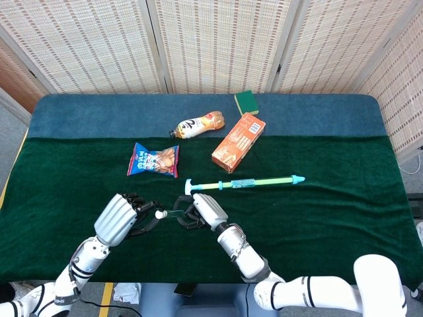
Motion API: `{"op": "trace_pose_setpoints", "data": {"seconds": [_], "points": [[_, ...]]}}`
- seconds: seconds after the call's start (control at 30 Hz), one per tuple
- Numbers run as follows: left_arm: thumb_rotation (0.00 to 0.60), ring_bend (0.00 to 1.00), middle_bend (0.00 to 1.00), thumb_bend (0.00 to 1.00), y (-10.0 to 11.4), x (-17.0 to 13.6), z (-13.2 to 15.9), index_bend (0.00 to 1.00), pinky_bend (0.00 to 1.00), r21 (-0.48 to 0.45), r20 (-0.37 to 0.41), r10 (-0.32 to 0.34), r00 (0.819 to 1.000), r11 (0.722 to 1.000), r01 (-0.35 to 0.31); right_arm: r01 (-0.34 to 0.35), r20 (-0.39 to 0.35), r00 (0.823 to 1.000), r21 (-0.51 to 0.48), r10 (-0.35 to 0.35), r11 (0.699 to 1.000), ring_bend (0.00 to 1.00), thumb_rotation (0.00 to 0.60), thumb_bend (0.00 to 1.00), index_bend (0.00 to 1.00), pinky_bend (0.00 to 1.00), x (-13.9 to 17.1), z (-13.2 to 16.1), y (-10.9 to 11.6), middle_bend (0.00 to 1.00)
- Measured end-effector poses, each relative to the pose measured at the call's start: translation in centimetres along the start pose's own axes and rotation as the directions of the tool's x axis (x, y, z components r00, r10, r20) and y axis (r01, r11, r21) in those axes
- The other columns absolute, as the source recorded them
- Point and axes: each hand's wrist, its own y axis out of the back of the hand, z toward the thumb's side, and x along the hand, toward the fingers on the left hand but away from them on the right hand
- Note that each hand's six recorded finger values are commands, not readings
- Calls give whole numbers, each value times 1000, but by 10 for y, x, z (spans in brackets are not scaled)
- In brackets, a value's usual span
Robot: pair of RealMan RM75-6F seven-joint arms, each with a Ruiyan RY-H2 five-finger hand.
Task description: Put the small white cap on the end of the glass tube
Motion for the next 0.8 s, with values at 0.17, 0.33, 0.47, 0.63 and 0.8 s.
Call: {"op": "trace_pose_setpoints", "data": {"seconds": [0.17,0.33,0.47,0.63,0.8], "points": [[600,829,965,504,-2,0,-1,621,792,-3,-3,-5,1000,1000,5,-1,-1,1000,0,1,1000,1000,600,646,980,1000,0,1,-1,1000],[600,829,965,505,-2,-1,-1,620,792,-4,-4,-7,1000,1000,7,-1,3,1000,1,1,1000,1000,600,646,982,1000,-1,1,-2,1000],[600,829,965,502,-3,-2,-2,562,791,-6,-10,-12,1000,1000,11,-1,2,1000,3,1,1000,1000,600,646,982,1000,-1,1,-3,1000],[600,813,965,474,-4,-3,-4,317,791,2,-22,-23,999,1000,23,0,4,1000,14,0,1000,1000,600,646,982,1000,0,0,-3,1000],[600,684,825,358,-3,-7,-10,58,778,2,-56,-48,997,999,48,3,14,1000,53,-3,999,1000,600,646,982,1000,2,-4,1,1000]]}}
